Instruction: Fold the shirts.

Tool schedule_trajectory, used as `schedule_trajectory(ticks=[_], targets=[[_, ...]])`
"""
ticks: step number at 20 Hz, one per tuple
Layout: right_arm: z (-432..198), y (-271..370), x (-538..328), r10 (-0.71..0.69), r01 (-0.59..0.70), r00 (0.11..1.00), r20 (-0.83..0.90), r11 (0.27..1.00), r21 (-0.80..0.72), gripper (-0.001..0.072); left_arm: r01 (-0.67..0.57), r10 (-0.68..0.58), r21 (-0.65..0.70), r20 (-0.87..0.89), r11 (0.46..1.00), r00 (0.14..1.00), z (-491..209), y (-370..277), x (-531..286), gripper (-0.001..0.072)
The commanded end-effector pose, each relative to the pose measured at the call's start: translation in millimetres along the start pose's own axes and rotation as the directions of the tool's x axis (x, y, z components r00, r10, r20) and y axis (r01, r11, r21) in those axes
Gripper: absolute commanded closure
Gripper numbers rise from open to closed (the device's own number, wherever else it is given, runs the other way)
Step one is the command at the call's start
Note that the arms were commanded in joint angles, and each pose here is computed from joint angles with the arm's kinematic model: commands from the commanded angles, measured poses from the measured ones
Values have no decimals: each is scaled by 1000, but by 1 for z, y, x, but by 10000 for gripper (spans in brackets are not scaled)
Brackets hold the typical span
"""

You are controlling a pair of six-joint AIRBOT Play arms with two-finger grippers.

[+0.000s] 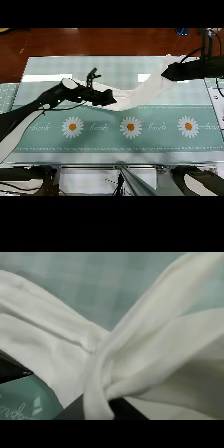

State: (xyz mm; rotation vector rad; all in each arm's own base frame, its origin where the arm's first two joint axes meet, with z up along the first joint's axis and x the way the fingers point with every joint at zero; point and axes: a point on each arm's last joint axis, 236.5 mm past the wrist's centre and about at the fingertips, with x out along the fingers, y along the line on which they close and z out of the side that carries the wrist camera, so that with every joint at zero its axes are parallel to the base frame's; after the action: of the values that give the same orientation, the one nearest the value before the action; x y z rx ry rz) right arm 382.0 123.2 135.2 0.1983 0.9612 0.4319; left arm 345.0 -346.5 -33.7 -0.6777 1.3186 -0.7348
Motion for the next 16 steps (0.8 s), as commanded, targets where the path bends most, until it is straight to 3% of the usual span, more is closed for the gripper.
schedule_trajectory(ticks=[1,9,12,16], targets=[[-18,18,-13,-44,42,998,-43,998,-53,683,40,-42,-64,-30,997,999,-23,-15,37,683],[-23,47,-30,-33,31,999,-14,996,-85,683,96,-105,-161,-52,982,993,-58,-38,85,684],[-21,48,-30,-29,28,1000,-2,996,-84,683,118,-111,-148,53,982,992,-16,-37,57,684],[6,71,-31,66,-61,992,110,997,-49,683,108,-102,-6,278,994,955,68,-38,-51,685]])
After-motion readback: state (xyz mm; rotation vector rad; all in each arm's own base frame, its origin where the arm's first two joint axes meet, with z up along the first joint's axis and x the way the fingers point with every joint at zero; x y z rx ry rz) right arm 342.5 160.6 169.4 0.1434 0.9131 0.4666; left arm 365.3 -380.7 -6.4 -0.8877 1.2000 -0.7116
